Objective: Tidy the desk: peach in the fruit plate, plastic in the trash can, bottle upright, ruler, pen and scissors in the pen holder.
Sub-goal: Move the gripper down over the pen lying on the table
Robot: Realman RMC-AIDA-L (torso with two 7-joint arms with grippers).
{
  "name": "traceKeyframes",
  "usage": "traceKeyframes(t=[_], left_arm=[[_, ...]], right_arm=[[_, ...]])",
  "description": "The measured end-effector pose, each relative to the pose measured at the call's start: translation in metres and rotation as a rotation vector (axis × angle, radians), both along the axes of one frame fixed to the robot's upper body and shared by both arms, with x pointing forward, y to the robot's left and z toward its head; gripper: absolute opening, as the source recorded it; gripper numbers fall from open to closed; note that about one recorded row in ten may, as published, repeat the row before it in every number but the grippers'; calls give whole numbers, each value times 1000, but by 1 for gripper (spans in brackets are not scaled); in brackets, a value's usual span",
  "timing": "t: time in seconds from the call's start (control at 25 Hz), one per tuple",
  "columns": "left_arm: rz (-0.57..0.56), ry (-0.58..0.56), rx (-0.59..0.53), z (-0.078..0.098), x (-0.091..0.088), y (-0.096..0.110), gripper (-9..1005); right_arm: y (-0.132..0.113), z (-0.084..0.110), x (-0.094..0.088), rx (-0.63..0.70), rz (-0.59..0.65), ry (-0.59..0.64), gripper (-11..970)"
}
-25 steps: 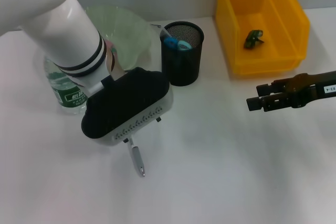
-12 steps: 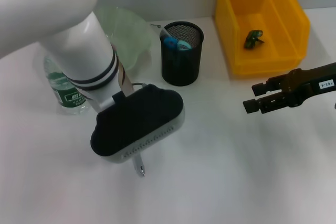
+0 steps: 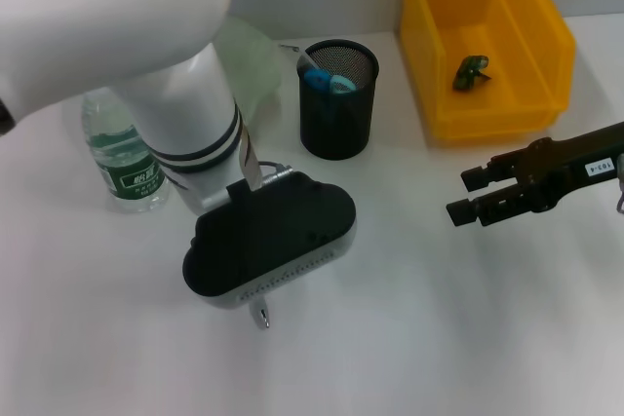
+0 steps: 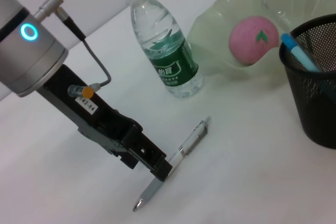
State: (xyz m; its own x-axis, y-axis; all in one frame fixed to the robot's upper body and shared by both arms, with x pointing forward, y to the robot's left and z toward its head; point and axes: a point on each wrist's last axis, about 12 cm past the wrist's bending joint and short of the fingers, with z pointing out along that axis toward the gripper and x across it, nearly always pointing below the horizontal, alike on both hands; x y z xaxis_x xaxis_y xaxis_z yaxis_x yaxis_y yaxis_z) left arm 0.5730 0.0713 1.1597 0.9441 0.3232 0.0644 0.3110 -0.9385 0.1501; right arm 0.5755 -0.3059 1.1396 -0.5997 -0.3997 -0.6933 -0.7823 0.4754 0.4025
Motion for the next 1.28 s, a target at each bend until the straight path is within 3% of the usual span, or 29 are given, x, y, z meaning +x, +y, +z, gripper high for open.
traceKeyframes(t=[1.28], left_arm=[[-65, 54, 55, -12, 11, -6, 723]], right_arm=[[13, 4, 9, -11, 37, -46, 803]])
